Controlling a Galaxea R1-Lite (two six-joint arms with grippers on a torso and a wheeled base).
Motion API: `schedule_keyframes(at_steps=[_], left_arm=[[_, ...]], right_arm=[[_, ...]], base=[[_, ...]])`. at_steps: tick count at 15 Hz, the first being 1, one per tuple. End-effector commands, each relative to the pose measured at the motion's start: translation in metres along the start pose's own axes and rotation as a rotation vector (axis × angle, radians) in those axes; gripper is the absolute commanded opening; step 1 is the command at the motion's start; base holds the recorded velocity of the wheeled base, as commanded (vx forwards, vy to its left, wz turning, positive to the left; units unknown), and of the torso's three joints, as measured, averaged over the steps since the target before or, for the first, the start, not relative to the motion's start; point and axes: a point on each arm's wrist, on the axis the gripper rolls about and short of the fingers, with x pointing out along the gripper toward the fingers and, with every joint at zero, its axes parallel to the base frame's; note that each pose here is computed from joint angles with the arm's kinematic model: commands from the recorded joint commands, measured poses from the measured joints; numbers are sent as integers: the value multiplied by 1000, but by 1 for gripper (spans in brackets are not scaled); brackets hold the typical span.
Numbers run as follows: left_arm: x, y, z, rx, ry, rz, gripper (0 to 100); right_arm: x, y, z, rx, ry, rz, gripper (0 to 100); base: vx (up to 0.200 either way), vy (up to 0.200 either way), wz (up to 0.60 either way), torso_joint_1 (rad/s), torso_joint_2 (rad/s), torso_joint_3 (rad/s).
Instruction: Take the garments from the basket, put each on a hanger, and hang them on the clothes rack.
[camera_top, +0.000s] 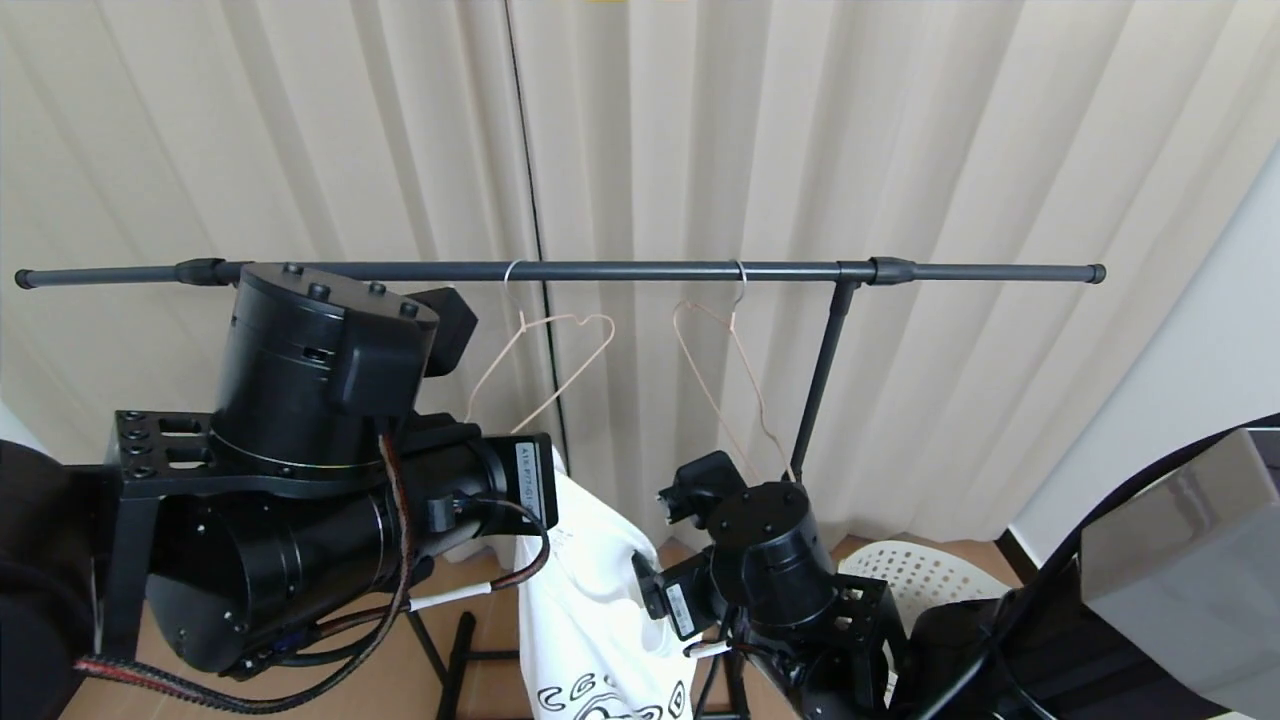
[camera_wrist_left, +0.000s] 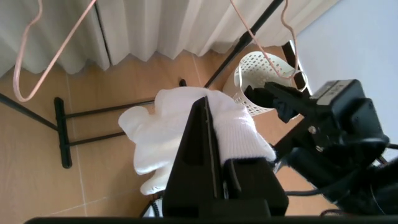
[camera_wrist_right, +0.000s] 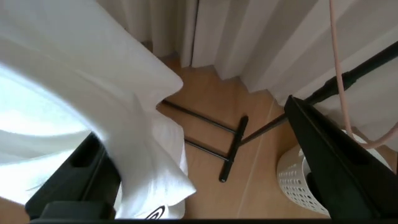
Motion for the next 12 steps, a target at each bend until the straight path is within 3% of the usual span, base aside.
schedule_keyframes(at_steps=[1, 2, 3, 8, 10, 12], left_arm=[[-6, 2, 1, -3, -11, -6, 0], [-7, 3, 1, -3, -14, -6, 0], [-8, 3, 1, -4, -14, -5, 0], [-13, 22, -5, 29, 20, 55, 0], [-11, 34, -10, 32, 68, 99, 0], [-10, 35, -12, 44, 89, 72, 0]], right_arm=[[12, -3, -9, -12, 30, -22, 100], [13, -5, -10, -13, 35, -28, 100], [15, -7, -9, -10, 34, -36, 0], [-4, -29, 24, 57, -60, -62, 0], [-32, -52, 54, 59, -149, -89, 0], [-58, -62, 70, 40, -183, -104, 0]], base=[[0, 0, 0, 0, 0, 0], [0, 0, 0, 0, 0, 0], [0, 0, 0, 0, 0, 0], [0, 0, 0, 0, 0, 0], [0, 0, 0, 0, 0, 0], [0, 0, 0, 0, 0, 0]])
